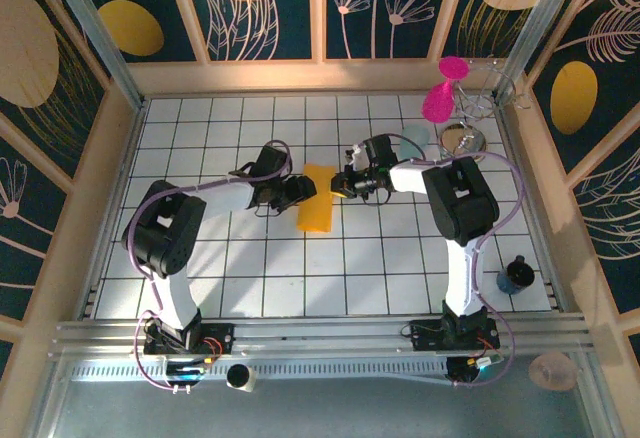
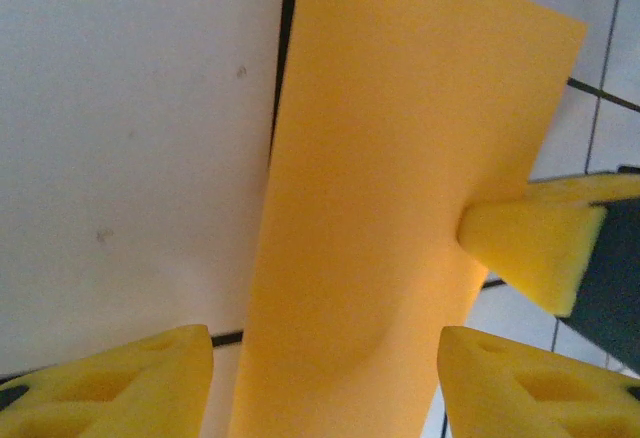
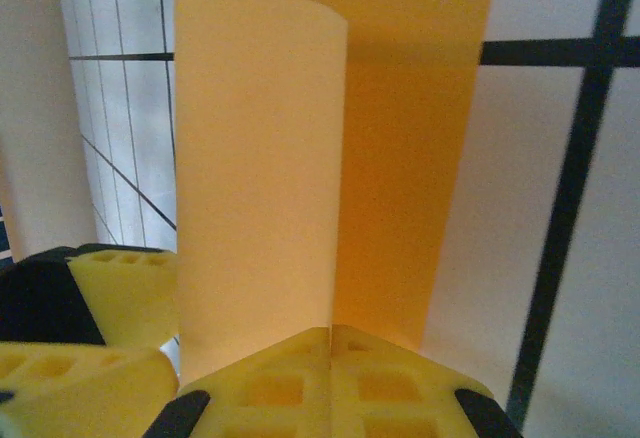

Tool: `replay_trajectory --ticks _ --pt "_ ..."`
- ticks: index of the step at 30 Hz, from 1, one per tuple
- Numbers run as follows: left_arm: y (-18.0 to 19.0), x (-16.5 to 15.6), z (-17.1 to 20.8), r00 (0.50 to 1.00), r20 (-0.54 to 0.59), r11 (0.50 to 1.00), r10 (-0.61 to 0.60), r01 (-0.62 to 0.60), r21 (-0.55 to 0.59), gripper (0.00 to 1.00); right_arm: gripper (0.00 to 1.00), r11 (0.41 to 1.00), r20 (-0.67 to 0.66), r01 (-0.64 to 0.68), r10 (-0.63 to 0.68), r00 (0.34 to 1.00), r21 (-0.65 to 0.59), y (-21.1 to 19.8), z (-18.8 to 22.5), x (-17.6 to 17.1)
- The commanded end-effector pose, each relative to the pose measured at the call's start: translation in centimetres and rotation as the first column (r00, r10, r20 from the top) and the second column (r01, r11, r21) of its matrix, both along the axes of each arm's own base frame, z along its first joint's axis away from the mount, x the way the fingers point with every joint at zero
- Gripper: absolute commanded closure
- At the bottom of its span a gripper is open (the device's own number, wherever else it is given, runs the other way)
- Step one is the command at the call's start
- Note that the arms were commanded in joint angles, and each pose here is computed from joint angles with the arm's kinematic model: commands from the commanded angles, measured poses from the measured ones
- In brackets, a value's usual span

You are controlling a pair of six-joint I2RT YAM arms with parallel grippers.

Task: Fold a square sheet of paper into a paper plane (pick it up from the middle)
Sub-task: First fold in half a square sheet of paper at the center of the table.

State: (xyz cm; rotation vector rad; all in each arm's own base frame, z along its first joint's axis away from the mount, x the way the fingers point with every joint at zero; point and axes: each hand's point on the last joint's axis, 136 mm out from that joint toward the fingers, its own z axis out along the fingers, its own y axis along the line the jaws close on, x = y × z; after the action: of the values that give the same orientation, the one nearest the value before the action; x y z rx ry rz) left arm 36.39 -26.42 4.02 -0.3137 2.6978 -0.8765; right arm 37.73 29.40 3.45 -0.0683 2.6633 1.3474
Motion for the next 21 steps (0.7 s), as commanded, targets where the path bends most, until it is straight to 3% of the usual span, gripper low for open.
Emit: replay_trajectory --ticks 1,13,21 --pt "0.3 0.2 -1.0 1.0 -0.023 0.998 0.002 -0.001 0.059 0.41 0.98 1.0 -0.002 -0.014 0.014 1.0 -0.001 -0.3 -0.2 0.4" --pt "0.8 0.2 -3.3 0.997 -0.078 0.992 0.008 0.002 0.125 0.57 0.95 1.0 -0.008 -0.019 0.019 1.0 0.011 -0.1 0.0 0.9" --pt "2.0 -0.4 -5.3 0.991 -0.125 0.98 0.045 -0.019 0.198 0.6 0.75 0.998 0.041 0.057 -0.056 0.998 -0.037 -1.4 1.9 2.2"
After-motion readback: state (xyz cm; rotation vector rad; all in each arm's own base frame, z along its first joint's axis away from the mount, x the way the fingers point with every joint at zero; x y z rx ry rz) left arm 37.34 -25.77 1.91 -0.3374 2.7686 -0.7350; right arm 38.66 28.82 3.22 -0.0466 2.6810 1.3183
